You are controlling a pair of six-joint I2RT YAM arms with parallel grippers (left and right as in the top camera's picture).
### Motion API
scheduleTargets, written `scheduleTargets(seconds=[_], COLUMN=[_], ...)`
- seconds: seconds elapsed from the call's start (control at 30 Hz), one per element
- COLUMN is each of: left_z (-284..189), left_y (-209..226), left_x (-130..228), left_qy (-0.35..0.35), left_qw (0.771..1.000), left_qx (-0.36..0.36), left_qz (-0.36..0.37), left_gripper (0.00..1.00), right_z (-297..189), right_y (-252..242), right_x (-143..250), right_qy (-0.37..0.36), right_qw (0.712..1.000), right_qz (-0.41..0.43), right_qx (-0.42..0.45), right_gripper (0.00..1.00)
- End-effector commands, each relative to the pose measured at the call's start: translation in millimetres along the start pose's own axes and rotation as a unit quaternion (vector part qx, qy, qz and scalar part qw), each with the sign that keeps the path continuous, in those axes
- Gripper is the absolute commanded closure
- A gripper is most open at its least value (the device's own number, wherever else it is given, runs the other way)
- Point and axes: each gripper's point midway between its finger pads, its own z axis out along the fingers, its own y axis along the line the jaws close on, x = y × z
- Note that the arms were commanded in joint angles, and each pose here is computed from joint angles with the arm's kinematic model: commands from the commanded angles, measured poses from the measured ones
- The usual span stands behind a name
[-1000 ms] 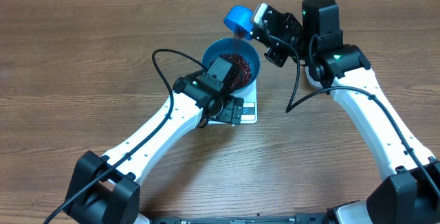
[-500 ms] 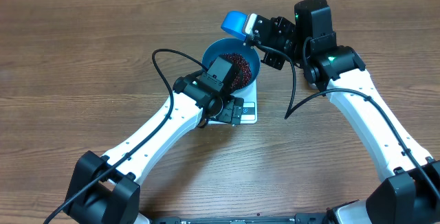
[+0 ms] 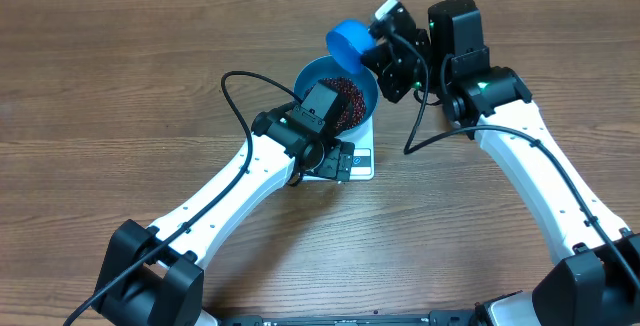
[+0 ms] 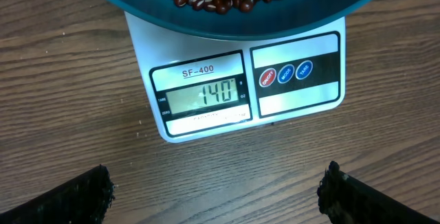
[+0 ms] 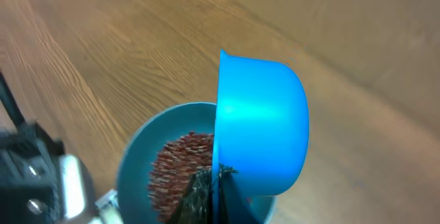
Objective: Scoop item into bowl and weigh 150g on scale
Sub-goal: 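Carry the empty scoop back right into the bean tub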
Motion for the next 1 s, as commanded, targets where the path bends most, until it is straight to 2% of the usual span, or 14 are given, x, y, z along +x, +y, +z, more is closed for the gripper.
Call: scheduleTargets(seconds=[0.0,0.23,0.5,0.6,0.77,0.97], left_z=[0,0,0,0,0,0], left_y=[-4,-5,-5,-4,-4,-4], left_x=[-2,-3,-4,-3,-3,-3], left_qy=[-0.002,-0.005,-0.005,-0.005,-0.005,-0.005], left_qw=[1.000,1.000,1.000,1.000,1.000,1.000], left_qx=[0.003,0.004,0.004,0.004,0.004,0.004], left_qz=[-0.004,-0.004,-0.004,-0.004,-0.004,-0.004], left_gripper=[0.00,0.00,0.00,0.00,0.01,0.00], right_z=[-21,-55,-111,-142,-166,-176], right_y=[-23,-58,-106,-131,-155,-163], right_x=[-14,-22,-6,10,51,102], right_qy=[-0.030,-0.074,-0.042,-0.007,0.064,0.178], right_qw=[0.990,0.964,0.942,0.927,0.888,0.862], right_qz=[0.135,0.255,0.327,0.344,0.359,0.331], right_qx=[0.023,-0.017,0.055,0.148,0.279,0.339], right_gripper=[0.96,0.97,0.97,0.97,0.97,0.96])
